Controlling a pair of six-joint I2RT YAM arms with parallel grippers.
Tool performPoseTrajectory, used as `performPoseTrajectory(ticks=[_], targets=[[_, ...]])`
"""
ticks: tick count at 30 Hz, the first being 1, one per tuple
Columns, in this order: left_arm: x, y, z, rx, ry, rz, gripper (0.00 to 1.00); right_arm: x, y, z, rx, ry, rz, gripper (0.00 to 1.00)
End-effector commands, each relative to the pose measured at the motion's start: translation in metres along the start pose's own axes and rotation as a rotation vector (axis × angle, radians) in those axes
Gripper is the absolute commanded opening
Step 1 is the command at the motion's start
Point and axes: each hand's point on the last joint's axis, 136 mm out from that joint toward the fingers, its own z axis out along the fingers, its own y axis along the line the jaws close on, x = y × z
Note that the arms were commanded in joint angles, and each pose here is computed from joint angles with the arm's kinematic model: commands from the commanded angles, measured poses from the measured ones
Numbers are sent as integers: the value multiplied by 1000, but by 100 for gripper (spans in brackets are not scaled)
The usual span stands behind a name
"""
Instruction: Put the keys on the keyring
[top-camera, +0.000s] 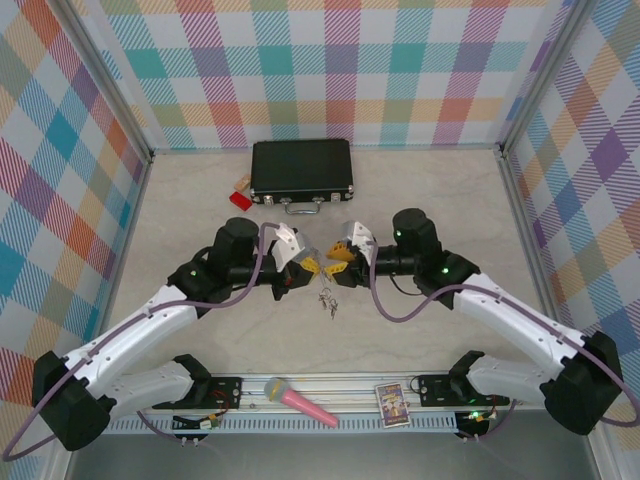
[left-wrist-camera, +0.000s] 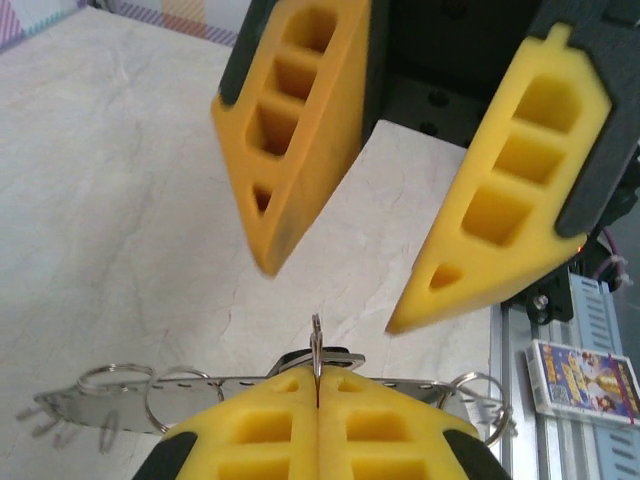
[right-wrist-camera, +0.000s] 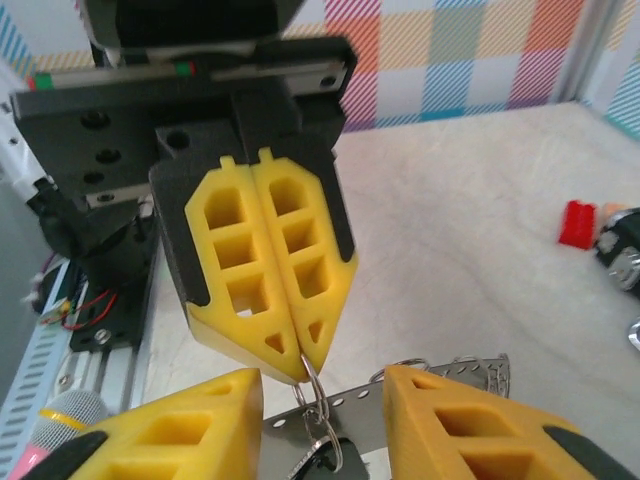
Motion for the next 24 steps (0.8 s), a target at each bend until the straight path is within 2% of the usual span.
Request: performPoseTrajectory(ticks=[1,6,14,24], targets=[[-37,0,-11,-24,-178,13,0,-9,-10,-10,109,-62,-26,38],[-58,1,-19,-34,-324,-27,0,-4,-14,-21,191,-93,-37,39],[-93,3,-37,-32,-560,-83,0,-16,-7,-27,176,-163,-43,41],[-97,-2,-35,0,-596,-100,0,-35,-13,-21,192,-215,-45,41]])
